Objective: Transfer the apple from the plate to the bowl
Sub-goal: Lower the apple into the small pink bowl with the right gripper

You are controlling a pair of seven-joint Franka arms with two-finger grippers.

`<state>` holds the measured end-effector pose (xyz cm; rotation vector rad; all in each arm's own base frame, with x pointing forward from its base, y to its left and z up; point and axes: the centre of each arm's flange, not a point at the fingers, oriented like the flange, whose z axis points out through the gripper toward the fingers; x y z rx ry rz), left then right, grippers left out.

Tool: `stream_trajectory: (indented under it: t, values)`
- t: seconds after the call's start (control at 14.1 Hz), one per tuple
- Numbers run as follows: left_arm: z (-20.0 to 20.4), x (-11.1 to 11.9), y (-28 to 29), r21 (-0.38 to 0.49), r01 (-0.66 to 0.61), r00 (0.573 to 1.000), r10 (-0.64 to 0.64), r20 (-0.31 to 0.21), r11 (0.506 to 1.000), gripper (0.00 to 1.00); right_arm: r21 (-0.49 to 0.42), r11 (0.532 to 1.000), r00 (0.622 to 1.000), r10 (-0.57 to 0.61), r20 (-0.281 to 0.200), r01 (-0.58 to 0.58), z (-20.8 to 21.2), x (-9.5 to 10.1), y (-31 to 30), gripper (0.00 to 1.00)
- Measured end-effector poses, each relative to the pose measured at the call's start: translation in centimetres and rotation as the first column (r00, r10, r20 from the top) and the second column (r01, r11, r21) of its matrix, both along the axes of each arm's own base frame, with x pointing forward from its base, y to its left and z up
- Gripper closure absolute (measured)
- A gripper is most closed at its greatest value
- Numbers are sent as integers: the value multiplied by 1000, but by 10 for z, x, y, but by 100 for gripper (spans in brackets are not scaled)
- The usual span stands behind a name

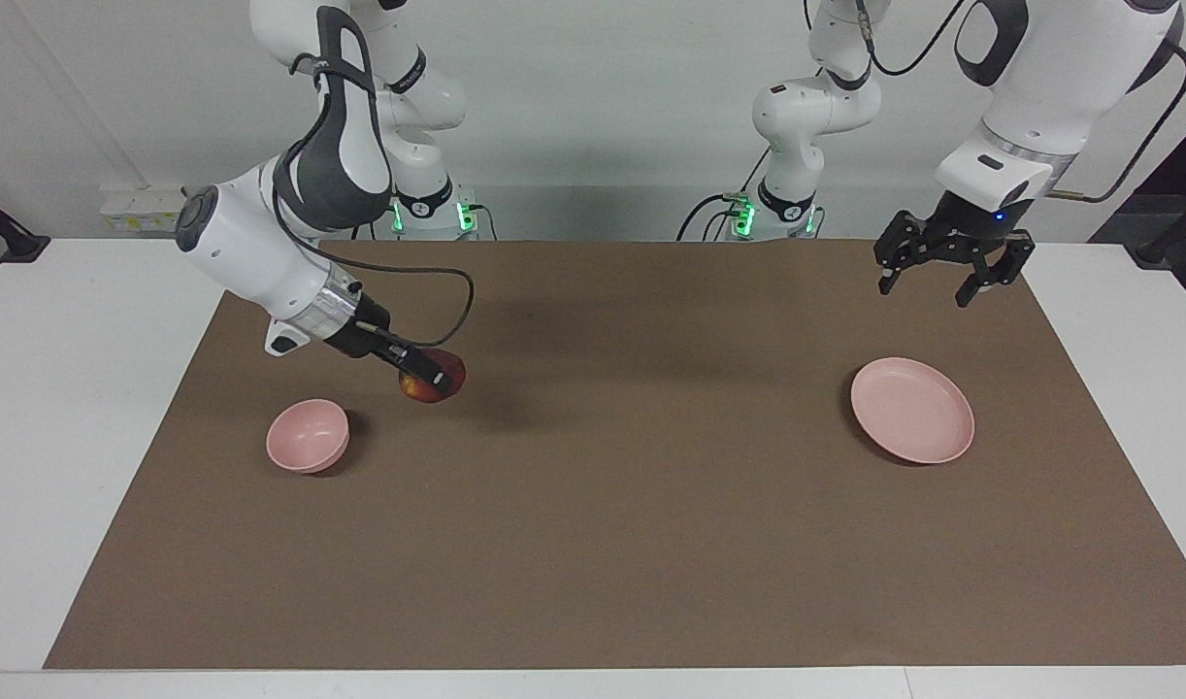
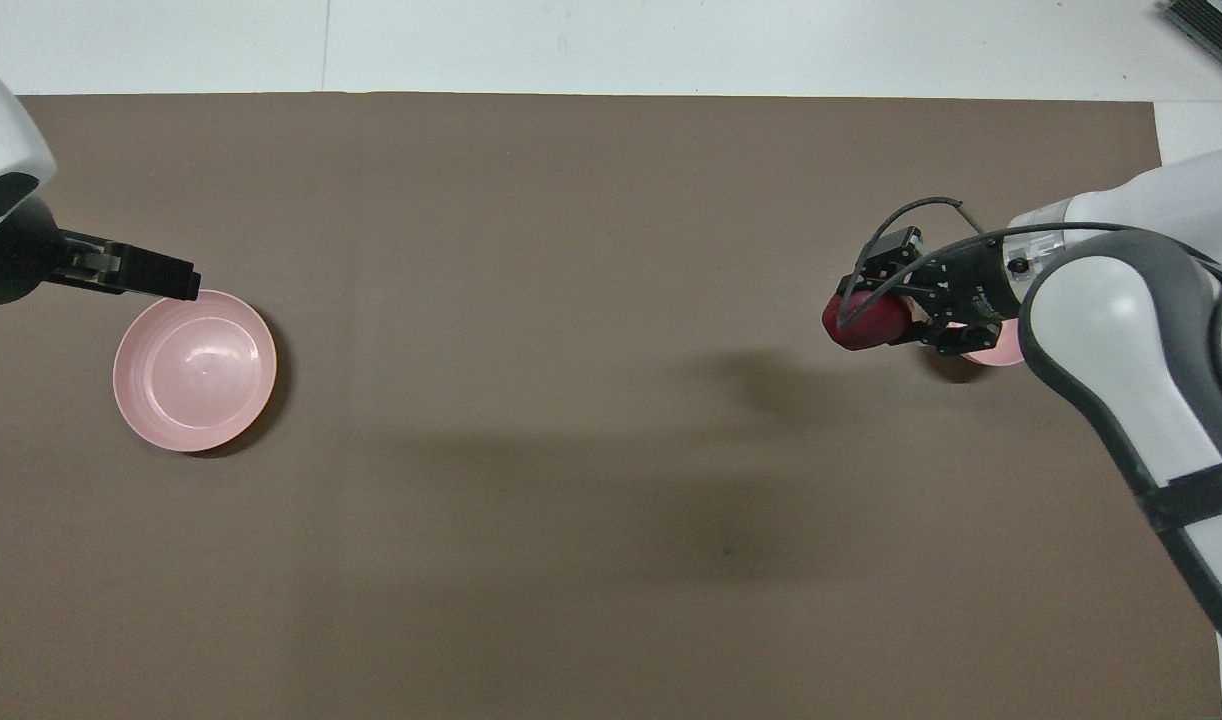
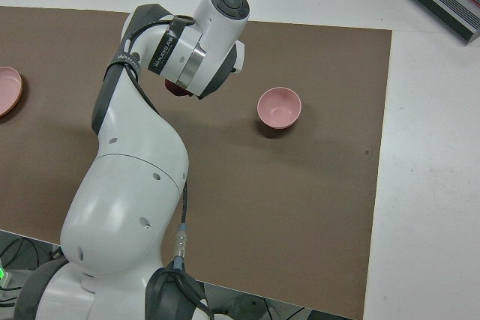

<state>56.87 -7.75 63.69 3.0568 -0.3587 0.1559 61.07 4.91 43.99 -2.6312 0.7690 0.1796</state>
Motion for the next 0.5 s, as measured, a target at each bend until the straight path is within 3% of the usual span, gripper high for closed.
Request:
stream_trajectory:
  t: [0.28, 0.5]
  values:
    - [3, 0, 30, 8, -26, 999, 26, -21, 1000, 0, -240, 966, 991, 114, 65, -96, 2, 7, -14, 18]
    - [17, -2, 48, 17, -3, 1000, 3, -11, 1000, 0, -399, 905, 976, 200, 86, -150, -1, 12, -22, 18]
